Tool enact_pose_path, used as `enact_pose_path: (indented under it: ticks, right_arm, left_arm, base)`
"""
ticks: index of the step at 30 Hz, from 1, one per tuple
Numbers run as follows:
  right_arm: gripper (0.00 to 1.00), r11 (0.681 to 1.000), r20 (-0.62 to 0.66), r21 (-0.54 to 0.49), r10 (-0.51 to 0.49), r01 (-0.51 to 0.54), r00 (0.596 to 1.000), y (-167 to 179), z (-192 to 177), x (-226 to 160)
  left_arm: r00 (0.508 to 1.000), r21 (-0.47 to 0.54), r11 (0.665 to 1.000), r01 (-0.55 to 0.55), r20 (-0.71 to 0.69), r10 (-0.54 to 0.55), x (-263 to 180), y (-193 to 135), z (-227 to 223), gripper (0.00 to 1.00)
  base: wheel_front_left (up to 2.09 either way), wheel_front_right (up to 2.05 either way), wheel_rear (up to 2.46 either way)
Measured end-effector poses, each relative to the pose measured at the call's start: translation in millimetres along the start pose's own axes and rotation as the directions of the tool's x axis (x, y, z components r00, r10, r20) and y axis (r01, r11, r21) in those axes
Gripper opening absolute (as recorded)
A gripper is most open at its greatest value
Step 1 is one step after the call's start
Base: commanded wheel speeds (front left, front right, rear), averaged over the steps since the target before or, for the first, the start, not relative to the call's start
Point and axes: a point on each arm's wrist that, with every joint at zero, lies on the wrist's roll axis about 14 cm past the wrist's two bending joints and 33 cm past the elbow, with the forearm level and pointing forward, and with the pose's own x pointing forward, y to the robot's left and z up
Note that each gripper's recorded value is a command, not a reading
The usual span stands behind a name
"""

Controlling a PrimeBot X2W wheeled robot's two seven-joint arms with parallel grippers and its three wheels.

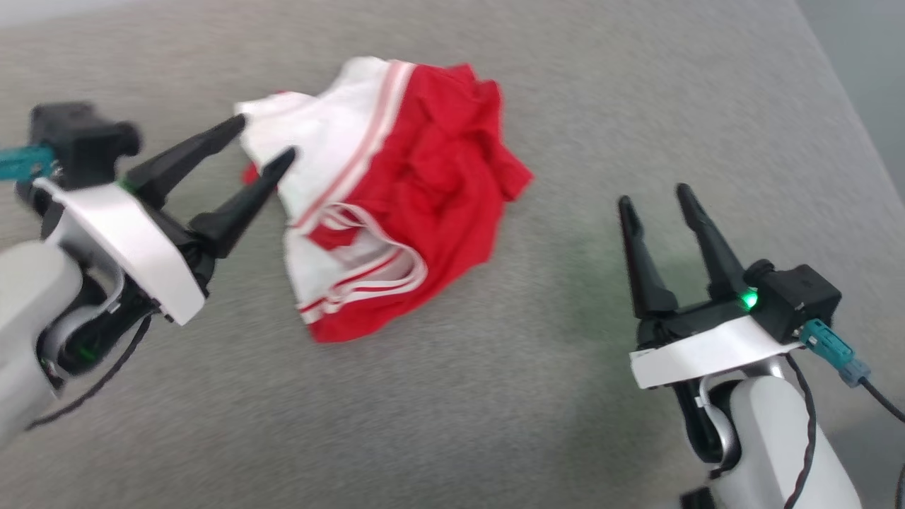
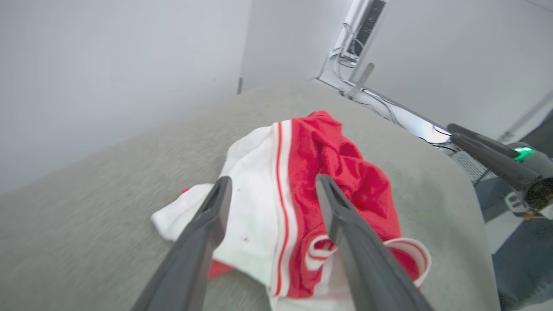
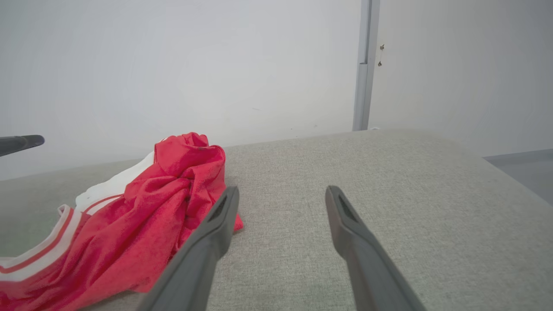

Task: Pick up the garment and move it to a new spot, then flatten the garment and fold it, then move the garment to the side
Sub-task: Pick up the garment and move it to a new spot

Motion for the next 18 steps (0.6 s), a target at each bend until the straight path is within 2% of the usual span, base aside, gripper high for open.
enact_pose_path:
  ticks: [4,5,6,11,15,18]
  right_arm:
    - [1.0,0.999,0.006,-0.032,0.038,-0.038,0.999,12,1,5]
    - [1.0,0.999,0.006,-0.032,0.038,-0.038,0.999,12,1,5]
    - [1.0,0.998,0.007,-0.043,0.05,-0.05,0.999,15,2,7]
    - [1.0,0.993,0.011,-0.07,0.099,-0.098,0.995,33,3,12]
    - [1.0,0.991,0.016,-0.061,0.118,-0.117,0.993,42,4,9]
    - [1.0,0.99,0.013,-0.052,0.129,-0.128,0.992,47,3,1]
  left_arm:
    - [0.98,-0.081,0.977,-0.199,-0.023,0.198,-47,29,-24,1.0]
    - [0.98,-0.081,0.977,-0.199,-0.023,0.198,-47,29,-24,1.0]
    - [0.969,-0.108,0.963,-0.247,-0.006,0.248,-58,35,-24,1.0]
    - [0.89,-0.215,0.874,-0.436,0.044,0.455,-121,50,-35,1.0]
    - [0.81,-0.227,0.798,-0.559,0.054,0.583,-176,50,-51,1.0]
    - [0.759,-0.24,0.746,-0.621,0.054,0.649,-209,38,-68,1.0]
  base:
    - [0.0,0.0,0.0]
    - [0.0,0.0,0.0]
    - [0.0,0.0,0.0]
    - [0.0,0.0,0.0]
    - [0.0,0.0,0.0]
    - [0.0,0.0,0.0]
